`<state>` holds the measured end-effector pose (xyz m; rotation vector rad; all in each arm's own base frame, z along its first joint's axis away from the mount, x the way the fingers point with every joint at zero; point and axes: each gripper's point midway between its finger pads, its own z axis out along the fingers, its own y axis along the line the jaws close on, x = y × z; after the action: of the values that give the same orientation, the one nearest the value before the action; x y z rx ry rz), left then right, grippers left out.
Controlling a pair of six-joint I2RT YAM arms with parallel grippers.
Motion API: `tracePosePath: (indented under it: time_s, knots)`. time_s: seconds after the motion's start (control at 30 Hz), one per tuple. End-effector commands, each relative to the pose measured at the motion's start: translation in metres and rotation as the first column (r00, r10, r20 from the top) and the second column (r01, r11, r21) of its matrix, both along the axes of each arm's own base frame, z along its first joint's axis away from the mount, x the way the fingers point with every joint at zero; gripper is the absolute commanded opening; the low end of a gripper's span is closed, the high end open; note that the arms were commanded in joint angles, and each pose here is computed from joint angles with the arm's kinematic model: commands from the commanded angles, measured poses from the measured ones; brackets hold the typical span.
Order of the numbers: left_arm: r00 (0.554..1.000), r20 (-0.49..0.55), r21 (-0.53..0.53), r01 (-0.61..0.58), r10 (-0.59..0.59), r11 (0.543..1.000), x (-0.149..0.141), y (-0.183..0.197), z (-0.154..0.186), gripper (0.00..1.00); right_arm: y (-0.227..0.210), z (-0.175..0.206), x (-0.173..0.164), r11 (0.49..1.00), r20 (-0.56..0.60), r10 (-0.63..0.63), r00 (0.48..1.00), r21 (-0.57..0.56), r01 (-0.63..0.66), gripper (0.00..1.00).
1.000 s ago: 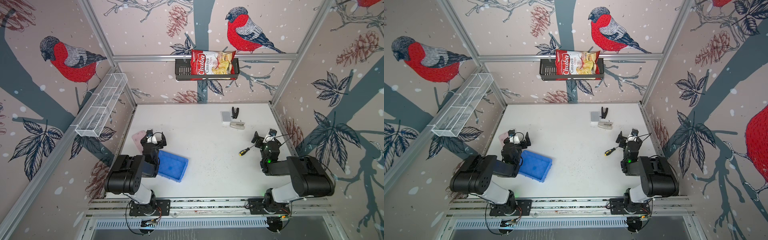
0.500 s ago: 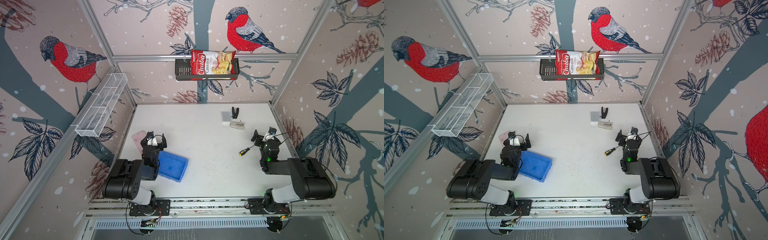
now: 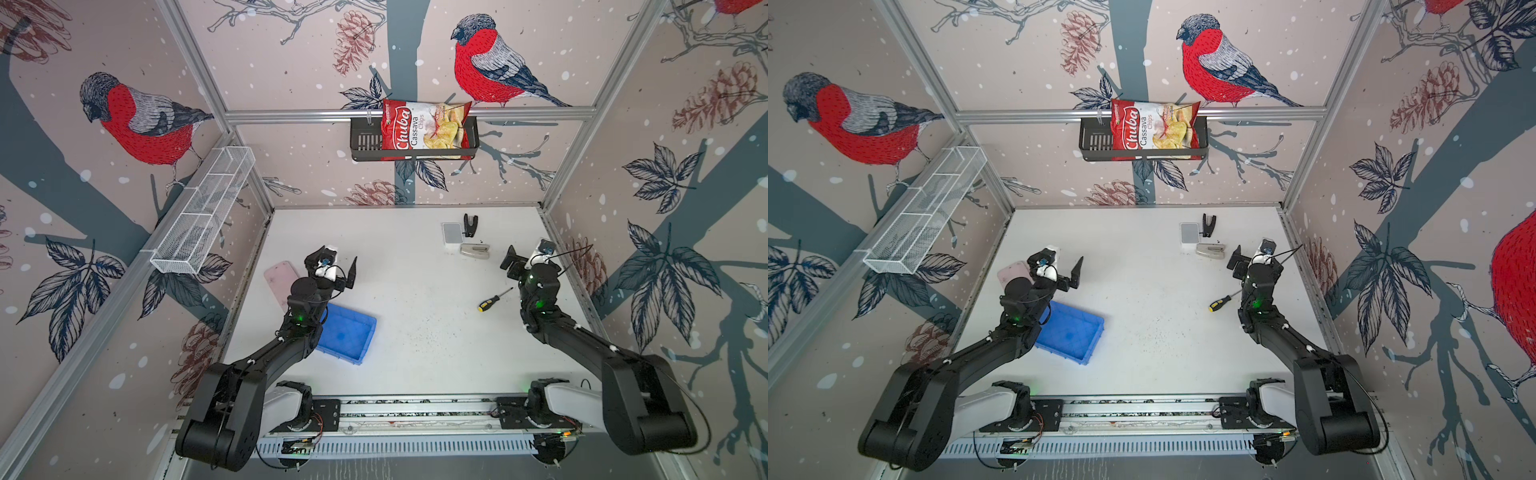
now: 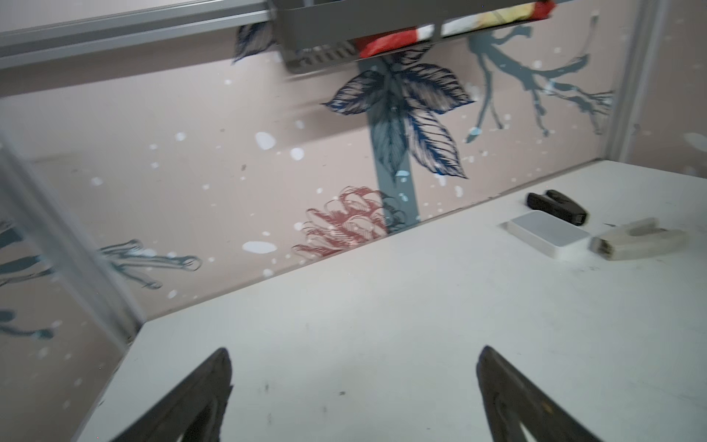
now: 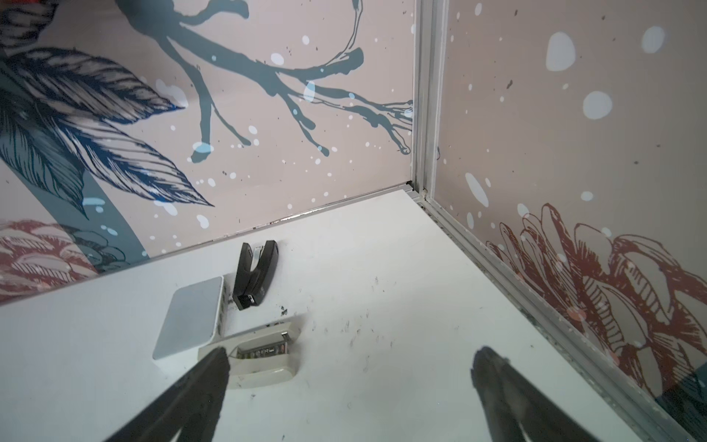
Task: Put the screwdriver in the bin
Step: Pick up the screwdriver from the middle-right of the table.
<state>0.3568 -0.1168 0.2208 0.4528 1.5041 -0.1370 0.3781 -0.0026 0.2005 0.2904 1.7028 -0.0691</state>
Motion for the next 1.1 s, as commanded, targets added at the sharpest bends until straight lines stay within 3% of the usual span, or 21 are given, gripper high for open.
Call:
tracePosePath:
  time_s: [0.0,0.2,0.33,0.6,0.8,1.07]
  knots:
    - [0.987,-0.030,0.040,0.159,-0.158,0.987,-0.012,-0.040,-0.001,0.98,-0.007,-0.013,-0.011,0.994,-0.108,-0.069,0.992,0.079,0.078,0.99]
    - [0.918,-0.077,0.072,0.395,-0.390,0.916,-0.035,-0.106,0.007,0.98,-0.008,0.002,-0.024,0.946,-0.103,-0.036,0.994,0.317,0.067,1.00]
    - [0.852,-0.125,0.126,0.522,-0.508,0.844,-0.057,-0.144,0.004,0.98,-0.006,0.009,-0.030,0.940,-0.092,-0.025,0.995,0.338,0.055,0.99]
    - [0.733,-0.197,0.130,0.677,-0.651,0.724,-0.096,-0.199,-0.007,0.98,0.023,-0.035,-0.035,0.938,-0.288,-0.006,0.958,0.329,0.105,1.00]
    - [0.696,-0.225,0.130,0.715,-0.682,0.687,-0.106,-0.217,-0.020,0.98,0.056,-0.077,-0.028,0.909,-0.444,0.035,0.895,0.387,0.156,1.00]
    - [0.694,-0.244,0.135,0.716,-0.678,0.684,-0.108,-0.222,-0.028,0.98,0.063,-0.123,-0.022,0.878,-0.630,0.023,0.776,0.384,0.285,0.99]
